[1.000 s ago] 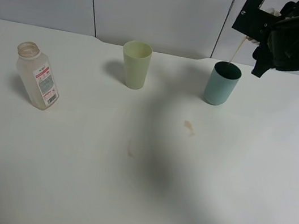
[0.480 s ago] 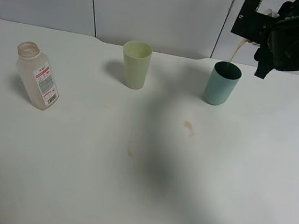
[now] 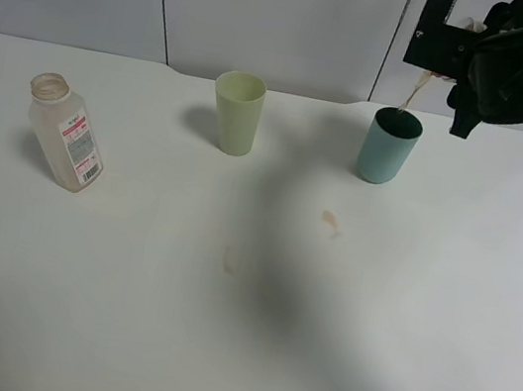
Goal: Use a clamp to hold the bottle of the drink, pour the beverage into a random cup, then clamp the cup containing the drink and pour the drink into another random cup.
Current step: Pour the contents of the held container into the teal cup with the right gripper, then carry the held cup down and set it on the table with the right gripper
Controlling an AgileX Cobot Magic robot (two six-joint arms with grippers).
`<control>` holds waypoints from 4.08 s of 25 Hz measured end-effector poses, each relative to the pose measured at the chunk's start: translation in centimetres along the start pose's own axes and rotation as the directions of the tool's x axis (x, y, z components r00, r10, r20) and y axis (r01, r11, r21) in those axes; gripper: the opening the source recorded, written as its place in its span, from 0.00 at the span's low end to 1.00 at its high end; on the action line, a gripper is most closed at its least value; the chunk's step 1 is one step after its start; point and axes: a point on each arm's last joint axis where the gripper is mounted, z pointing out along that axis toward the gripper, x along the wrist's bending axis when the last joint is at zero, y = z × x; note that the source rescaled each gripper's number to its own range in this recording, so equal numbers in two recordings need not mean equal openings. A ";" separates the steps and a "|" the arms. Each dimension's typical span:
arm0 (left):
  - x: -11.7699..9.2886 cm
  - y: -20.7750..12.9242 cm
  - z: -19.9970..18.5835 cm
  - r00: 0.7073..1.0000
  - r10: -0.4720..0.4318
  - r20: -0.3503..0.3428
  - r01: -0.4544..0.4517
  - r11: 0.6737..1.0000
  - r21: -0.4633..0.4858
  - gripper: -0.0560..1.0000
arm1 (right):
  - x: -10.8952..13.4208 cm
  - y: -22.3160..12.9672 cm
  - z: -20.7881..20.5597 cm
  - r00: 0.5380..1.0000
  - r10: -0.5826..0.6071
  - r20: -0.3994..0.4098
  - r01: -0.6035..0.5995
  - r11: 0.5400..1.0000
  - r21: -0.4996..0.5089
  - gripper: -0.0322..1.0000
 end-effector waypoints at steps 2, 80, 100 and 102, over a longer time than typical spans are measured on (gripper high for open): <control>0.0 0.0 0.0 1.000 0.000 0.000 0.000 1.000 0.000 1.00 | 0.0 0.0 0.0 1.000 -0.024 0.000 0.024 1.000 0.000 0.03; 0.0 0.0 0.0 1.000 0.001 -0.001 -0.001 1.000 0.000 1.00 | -1.5 4.6 -6.9 0.483 0.676 -0.556 -0.857 0.496 -0.141 0.03; 0.0 0.0 0.0 1.000 0.000 0.000 0.000 1.000 0.000 1.00 | 4.4 7.3 -12.4 0.641 0.463 -0.612 -0.766 0.338 -0.547 0.03; 0.0 0.0 0.0 1.000 0.000 0.000 0.000 1.000 0.000 1.00 | 5.7 6.8 -12.3 0.620 0.471 -0.627 -0.783 0.315 -0.537 0.03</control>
